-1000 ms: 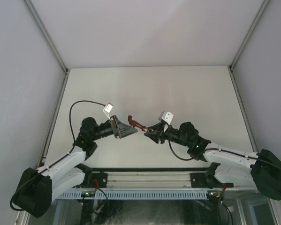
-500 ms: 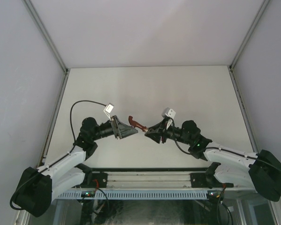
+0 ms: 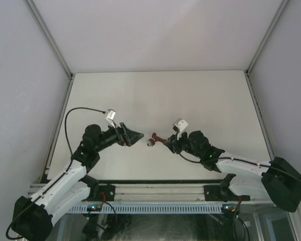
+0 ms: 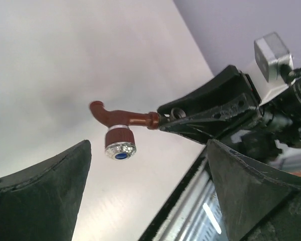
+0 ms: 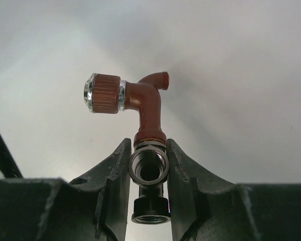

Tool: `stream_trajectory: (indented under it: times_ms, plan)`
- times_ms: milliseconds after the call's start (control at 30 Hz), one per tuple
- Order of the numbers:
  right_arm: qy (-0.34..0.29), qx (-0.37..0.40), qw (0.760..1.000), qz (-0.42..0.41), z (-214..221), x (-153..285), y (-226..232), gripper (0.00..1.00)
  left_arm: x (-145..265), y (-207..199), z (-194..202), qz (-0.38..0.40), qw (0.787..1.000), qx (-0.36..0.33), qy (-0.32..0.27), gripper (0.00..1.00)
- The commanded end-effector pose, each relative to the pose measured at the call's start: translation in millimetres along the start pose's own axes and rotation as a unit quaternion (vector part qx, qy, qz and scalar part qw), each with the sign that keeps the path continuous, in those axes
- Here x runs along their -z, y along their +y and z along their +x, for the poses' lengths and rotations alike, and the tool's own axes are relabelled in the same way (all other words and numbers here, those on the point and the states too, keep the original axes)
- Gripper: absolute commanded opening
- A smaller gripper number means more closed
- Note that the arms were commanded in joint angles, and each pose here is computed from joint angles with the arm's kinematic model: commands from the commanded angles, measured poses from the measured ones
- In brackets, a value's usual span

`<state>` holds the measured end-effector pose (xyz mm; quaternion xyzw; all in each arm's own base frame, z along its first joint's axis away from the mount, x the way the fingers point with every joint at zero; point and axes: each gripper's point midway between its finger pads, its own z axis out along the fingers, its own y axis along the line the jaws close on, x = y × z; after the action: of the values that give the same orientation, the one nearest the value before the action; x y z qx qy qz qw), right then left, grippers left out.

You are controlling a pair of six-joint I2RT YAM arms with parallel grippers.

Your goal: Install the water faucets

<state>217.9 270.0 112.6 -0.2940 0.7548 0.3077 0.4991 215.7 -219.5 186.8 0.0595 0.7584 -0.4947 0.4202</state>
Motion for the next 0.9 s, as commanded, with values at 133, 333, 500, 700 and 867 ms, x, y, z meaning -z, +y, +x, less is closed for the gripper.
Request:
stream_trajectory:
  times_ms: [133, 333, 500, 700, 867]
  plan:
    - [0.002, 0.02, 1.0, 0.022, 17, -17, -8, 0.0, 18, 28, -30, -0.115, 0.99, -0.051, -0.062, 1.0]
    - [0.049, 0.035, 0.998, -0.011, 42, -25, 5, 0.11, 40, 38, -54, -0.162, 0.973, -0.064, -0.149, 1.0]
    - [0.069, 0.026, 0.997, 0.014, 49, -18, -4, 0.48, 68, 42, -72, -0.196, 0.951, -0.08, -0.224, 1.0]
    - [0.042, 0.033, 0.998, 0.023, 24, -3, -7, 0.59, 99, 50, -85, -0.247, 0.925, -0.091, -0.274, 1.0]
    - [-0.021, 0.021, 0.997, 0.065, -18, 22, -24, 0.61, 116, 52, -94, -0.283, 0.909, -0.112, -0.284, 1.0]
